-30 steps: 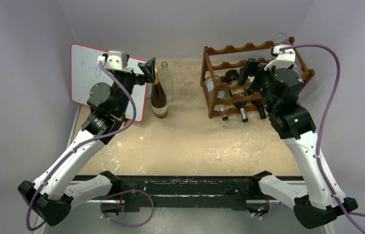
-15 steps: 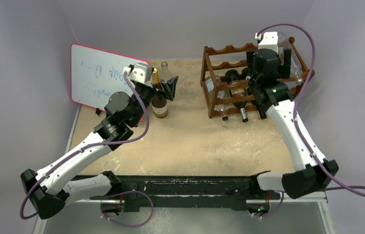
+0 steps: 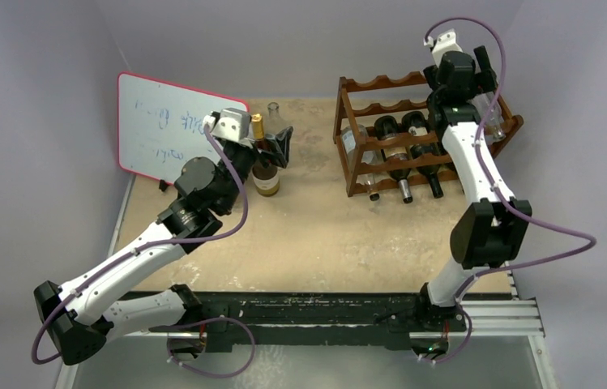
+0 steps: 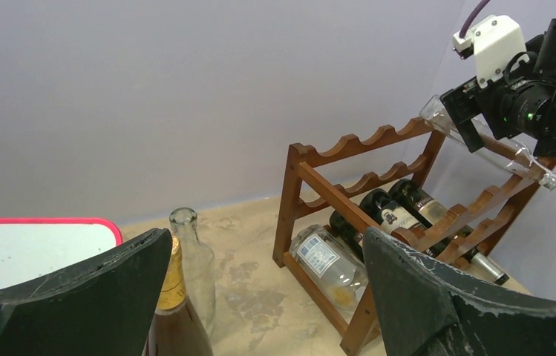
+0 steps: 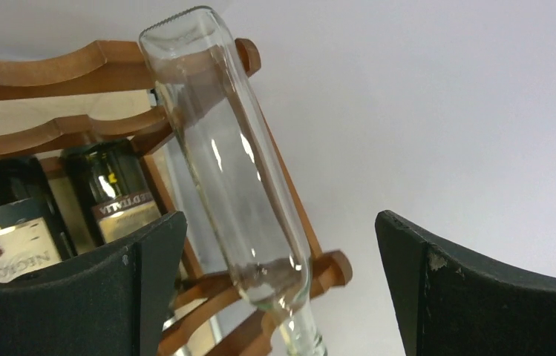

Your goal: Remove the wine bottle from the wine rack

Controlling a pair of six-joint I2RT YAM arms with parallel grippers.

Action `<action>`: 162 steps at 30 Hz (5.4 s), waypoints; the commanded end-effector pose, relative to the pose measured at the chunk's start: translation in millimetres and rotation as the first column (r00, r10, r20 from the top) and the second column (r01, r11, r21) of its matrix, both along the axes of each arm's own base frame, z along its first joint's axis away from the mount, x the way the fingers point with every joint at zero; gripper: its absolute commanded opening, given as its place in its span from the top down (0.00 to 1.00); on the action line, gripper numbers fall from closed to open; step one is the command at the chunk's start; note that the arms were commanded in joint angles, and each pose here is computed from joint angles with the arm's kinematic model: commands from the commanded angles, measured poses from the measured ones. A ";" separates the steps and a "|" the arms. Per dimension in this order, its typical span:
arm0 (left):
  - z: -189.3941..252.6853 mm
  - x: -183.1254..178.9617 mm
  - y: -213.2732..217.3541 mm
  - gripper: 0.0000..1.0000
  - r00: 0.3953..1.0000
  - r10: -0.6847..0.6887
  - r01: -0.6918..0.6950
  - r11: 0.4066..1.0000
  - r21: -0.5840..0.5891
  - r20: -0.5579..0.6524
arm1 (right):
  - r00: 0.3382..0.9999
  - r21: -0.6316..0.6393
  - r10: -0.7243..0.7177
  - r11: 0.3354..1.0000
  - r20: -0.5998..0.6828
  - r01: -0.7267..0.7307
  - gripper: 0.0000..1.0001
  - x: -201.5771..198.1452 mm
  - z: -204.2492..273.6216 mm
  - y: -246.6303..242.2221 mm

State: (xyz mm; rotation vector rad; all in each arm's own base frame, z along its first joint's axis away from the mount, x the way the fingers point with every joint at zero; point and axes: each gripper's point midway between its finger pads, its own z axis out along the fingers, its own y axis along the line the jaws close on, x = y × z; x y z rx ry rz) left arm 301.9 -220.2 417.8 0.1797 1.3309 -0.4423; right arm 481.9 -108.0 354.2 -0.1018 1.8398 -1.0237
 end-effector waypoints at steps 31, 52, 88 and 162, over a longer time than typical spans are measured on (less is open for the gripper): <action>16.9 -5.7 12.7 0.00 0.998 0.051 -0.048 0.997 -0.065 0.045 | 0.996 -0.139 -0.032 0.990 -0.087 0.020 0.00 57.4 -30.1 -54.2; 14.9 -4.1 14.2 0.00 0.997 0.066 -0.063 0.996 -0.055 0.044 | 0.995 -0.131 -0.068 0.990 -0.076 0.057 0.22 71.9 -44.4 -64.9; 2.0 2.4 10.5 0.00 0.996 0.081 -0.079 0.996 -0.047 0.031 | 0.945 0.071 -0.125 0.992 0.302 0.108 1.00 15.6 76.1 -49.9; -80.9 -92.9 -125.4 0.04 0.763 -0.578 0.071 0.518 0.852 0.289 | 0.602 0.872 0.639 -0.267 0.479 -0.410 1.00 -133.9 53.8 325.1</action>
